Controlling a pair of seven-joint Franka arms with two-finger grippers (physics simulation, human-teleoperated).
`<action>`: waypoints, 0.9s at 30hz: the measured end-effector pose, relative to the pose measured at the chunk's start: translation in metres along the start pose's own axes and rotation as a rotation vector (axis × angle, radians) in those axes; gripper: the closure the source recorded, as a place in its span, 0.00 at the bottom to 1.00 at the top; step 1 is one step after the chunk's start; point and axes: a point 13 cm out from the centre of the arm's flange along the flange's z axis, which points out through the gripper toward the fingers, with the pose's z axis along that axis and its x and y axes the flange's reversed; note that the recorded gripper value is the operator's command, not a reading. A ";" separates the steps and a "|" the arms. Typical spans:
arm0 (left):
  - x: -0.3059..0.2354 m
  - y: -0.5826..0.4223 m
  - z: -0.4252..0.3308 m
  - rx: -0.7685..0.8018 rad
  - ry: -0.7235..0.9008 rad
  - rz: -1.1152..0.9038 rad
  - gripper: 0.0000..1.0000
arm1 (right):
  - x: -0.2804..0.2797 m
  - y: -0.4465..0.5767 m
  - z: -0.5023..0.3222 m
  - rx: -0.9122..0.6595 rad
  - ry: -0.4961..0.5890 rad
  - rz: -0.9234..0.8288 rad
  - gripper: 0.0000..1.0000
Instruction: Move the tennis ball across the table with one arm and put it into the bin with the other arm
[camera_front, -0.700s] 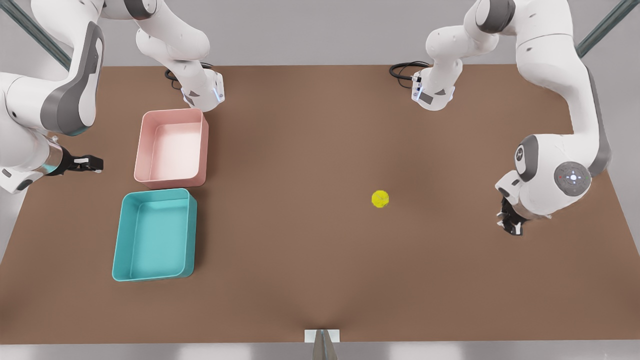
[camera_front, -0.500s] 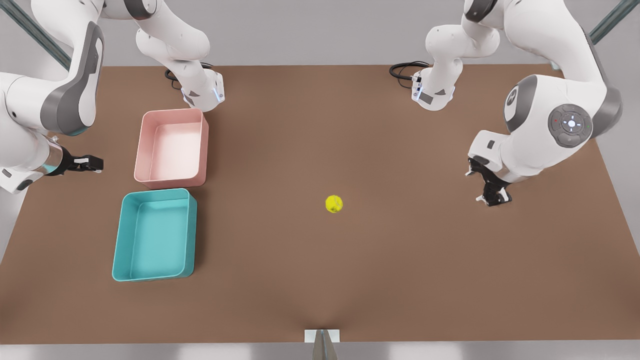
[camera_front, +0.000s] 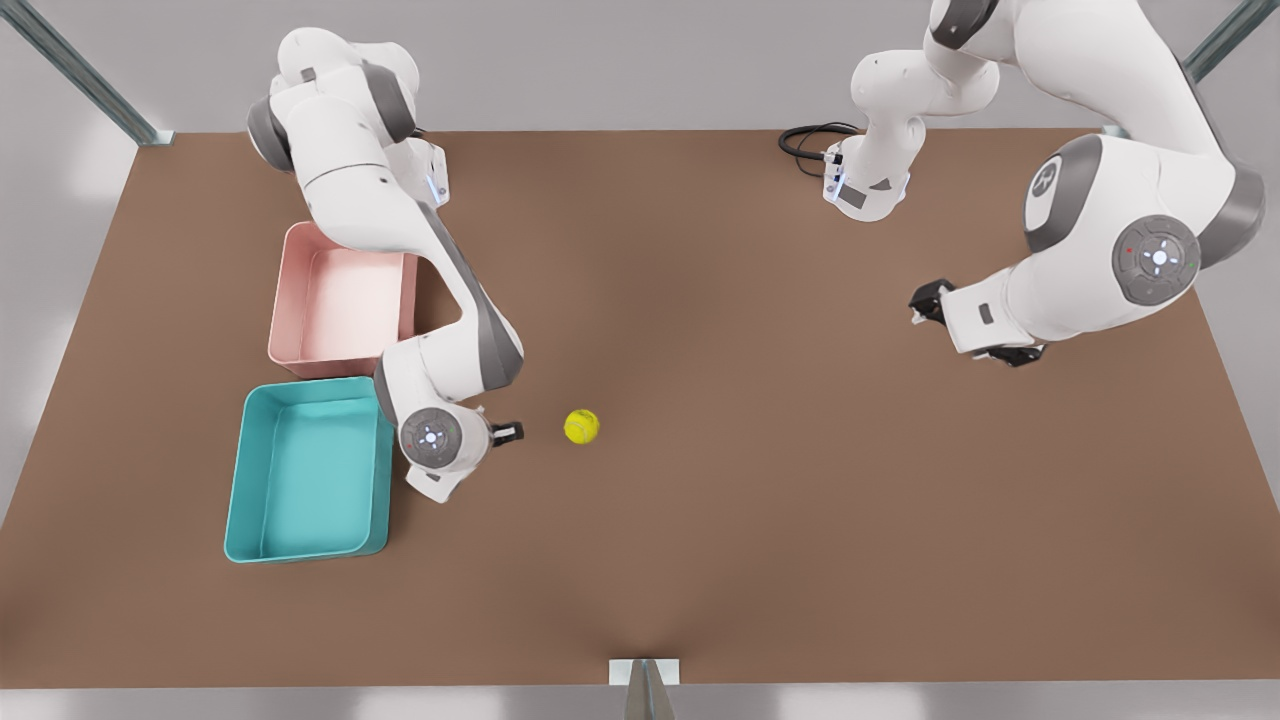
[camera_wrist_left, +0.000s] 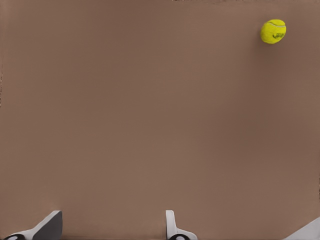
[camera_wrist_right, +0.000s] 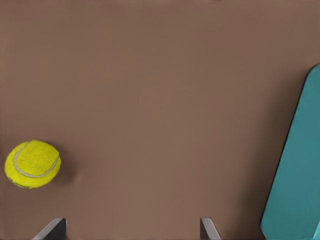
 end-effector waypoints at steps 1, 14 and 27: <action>-0.001 -0.001 0.001 0.000 0.001 -0.029 0.00 | -0.008 0.018 0.007 -0.016 -0.026 0.030 0.00; -0.002 -0.010 0.014 0.001 0.030 -0.297 0.00 | -0.018 0.120 0.084 -0.096 -0.135 0.340 0.00; -0.001 -0.011 0.018 -0.002 0.043 -0.433 0.00 | 0.003 0.149 0.135 -0.103 -0.126 0.494 0.00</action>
